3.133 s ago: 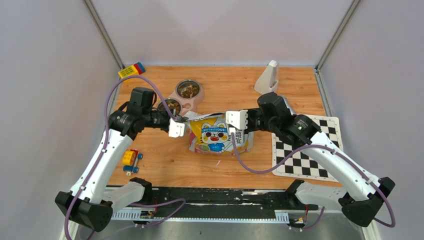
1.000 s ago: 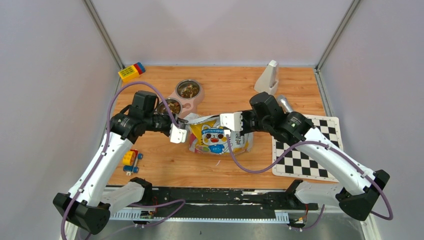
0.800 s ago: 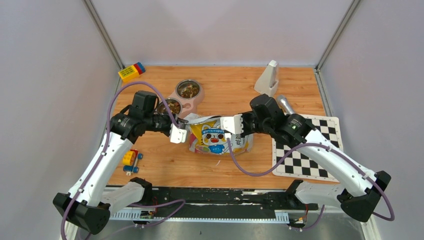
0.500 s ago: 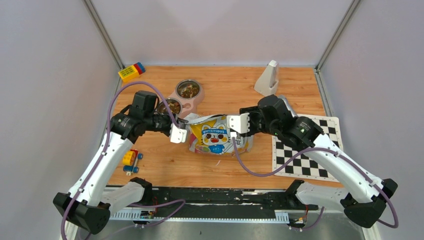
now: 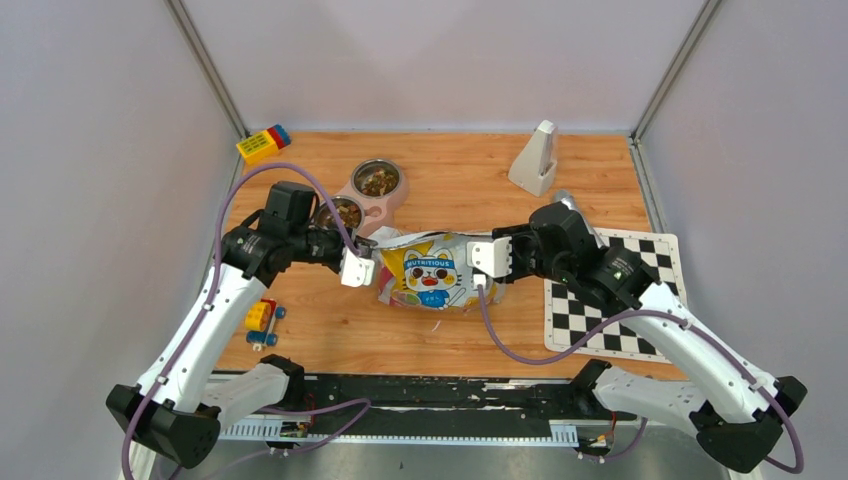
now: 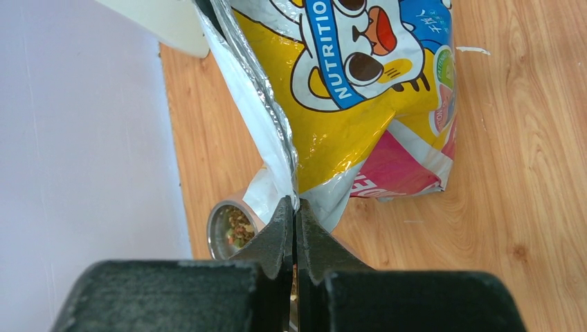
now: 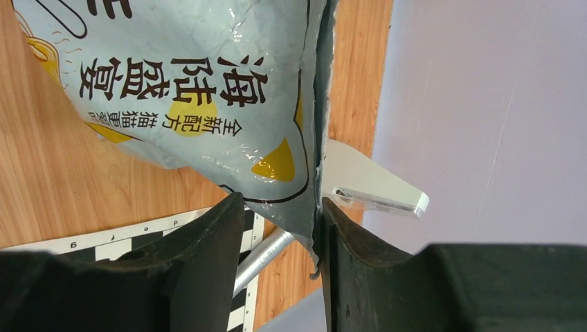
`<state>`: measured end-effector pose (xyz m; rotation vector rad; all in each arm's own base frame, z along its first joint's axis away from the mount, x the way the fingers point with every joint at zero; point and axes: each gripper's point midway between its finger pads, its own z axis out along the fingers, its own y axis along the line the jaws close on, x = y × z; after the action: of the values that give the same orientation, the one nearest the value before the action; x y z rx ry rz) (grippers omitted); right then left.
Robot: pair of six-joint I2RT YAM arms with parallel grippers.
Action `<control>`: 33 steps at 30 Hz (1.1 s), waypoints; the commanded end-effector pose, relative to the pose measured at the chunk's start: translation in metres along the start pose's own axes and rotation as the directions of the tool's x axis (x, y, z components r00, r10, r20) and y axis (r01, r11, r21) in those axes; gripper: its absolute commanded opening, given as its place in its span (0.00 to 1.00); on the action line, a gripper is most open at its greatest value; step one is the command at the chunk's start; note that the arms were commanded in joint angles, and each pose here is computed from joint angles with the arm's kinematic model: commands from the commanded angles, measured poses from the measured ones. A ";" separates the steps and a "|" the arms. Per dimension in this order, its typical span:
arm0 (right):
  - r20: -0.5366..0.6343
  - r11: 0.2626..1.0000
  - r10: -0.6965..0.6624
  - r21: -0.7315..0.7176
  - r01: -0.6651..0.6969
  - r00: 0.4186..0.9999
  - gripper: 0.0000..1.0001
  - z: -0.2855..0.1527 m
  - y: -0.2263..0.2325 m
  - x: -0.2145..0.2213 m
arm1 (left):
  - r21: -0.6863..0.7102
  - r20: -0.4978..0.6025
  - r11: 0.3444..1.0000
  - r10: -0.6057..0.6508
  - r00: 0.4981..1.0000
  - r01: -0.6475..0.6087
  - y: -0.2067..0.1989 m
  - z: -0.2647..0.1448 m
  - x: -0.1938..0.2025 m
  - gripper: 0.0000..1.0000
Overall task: Serve the pet food
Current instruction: Close the pet food bag at the center of the board.
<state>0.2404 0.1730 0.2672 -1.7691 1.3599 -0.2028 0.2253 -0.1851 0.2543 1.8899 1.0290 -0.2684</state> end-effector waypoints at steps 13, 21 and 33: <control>-0.020 0.998 -0.017 0.052 0.018 1.000 0.00 0.011 -0.014 0.002 | 0.068 0.002 0.996 -0.051 0.999 0.051 -0.021 0.003 0.000 0.00; 0.143 1.000 0.014 -0.007 -0.014 0.990 0.31 -0.007 -0.015 -0.033 | 0.073 -0.001 0.996 -0.048 0.999 0.048 -0.020 0.003 0.000 0.00; 0.118 1.000 -0.008 -0.024 0.011 0.993 0.38 0.024 -0.012 -0.033 | 0.072 0.013 0.996 -0.053 0.999 0.052 -0.019 0.003 -0.004 0.00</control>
<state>0.2450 0.2074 0.2686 -1.7985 1.3112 -0.0711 0.2233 -0.1851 0.2512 1.9003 1.0386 -0.2761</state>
